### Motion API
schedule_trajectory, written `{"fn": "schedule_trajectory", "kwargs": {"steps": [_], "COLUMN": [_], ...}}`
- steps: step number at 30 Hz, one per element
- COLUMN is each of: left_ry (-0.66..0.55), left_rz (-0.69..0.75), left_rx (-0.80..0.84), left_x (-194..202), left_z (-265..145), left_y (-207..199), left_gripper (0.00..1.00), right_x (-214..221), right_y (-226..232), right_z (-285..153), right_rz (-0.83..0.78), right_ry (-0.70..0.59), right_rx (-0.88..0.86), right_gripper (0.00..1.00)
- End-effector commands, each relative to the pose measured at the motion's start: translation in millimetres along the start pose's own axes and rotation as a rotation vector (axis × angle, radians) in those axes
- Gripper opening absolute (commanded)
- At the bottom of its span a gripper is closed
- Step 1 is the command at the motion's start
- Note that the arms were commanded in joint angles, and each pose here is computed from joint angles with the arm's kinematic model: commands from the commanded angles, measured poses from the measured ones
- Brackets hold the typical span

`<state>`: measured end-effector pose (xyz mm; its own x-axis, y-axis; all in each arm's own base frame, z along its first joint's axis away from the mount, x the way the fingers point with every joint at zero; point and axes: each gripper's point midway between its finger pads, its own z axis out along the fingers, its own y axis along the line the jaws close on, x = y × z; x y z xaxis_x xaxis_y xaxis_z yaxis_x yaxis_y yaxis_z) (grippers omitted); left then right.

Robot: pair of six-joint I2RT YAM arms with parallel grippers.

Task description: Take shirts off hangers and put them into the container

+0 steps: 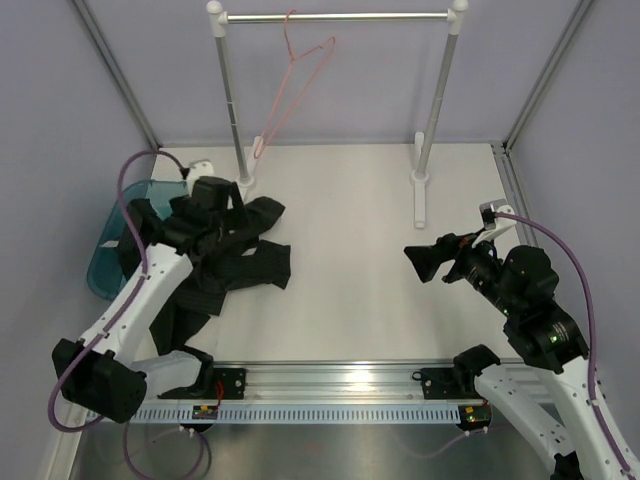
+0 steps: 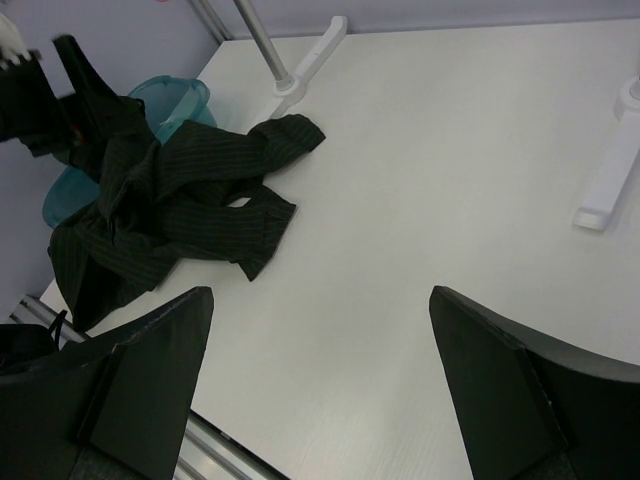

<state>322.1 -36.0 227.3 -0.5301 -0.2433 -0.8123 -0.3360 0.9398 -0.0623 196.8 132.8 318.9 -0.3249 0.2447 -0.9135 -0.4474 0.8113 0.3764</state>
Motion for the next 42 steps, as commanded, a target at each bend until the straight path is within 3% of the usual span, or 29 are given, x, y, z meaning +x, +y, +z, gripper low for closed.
{"fn": "schedule_trajectory", "kwargs": {"steps": [1, 10, 20, 27, 34, 41, 42], "left_ry": [0.082, 0.237, 0.425, 0.470, 0.487, 0.476, 0.474], "left_rz": [0.119, 0.442, 0.477, 0.474, 0.444, 0.432, 0.433], "left_rx": [0.063, 0.237, 0.387, 0.310, 0.221, 0.149, 0.136], "left_x": [50.8, 112.5, 189.3, 215.1, 223.8, 228.9, 228.2], "left_z": [8.1, 46.5, 48.5, 61.5, 67.1, 69.2, 68.9], "left_y": [-27.4, -81.6, -125.1, -118.9, -105.5, -87.6, -84.8], "left_gripper": [0.99, 0.99, 0.99, 0.98, 0.78, 0.44, 0.33], "right_x": [-5.6, 0.7, 0.9, 2.1, 3.4, 4.6, 5.0], "right_y": [6.8, 4.8, -0.8, -2.4, -3.5, -5.4, -5.7], "right_z": [1.8, 0.4, -7.8, -7.7, -9.1, -14.2, -14.8], "right_rz": [-0.019, -0.003, 0.008, 0.016, 0.025, 0.027, 0.029], "right_ry": [-0.030, -0.013, -0.023, -0.022, -0.027, -0.037, -0.039], "right_rx": [-0.040, -0.032, 0.006, 0.014, 0.019, 0.028, 0.029], "right_gripper": [1.00, 1.00, 0.99, 0.99, 1.00, 1.00, 0.99]}}
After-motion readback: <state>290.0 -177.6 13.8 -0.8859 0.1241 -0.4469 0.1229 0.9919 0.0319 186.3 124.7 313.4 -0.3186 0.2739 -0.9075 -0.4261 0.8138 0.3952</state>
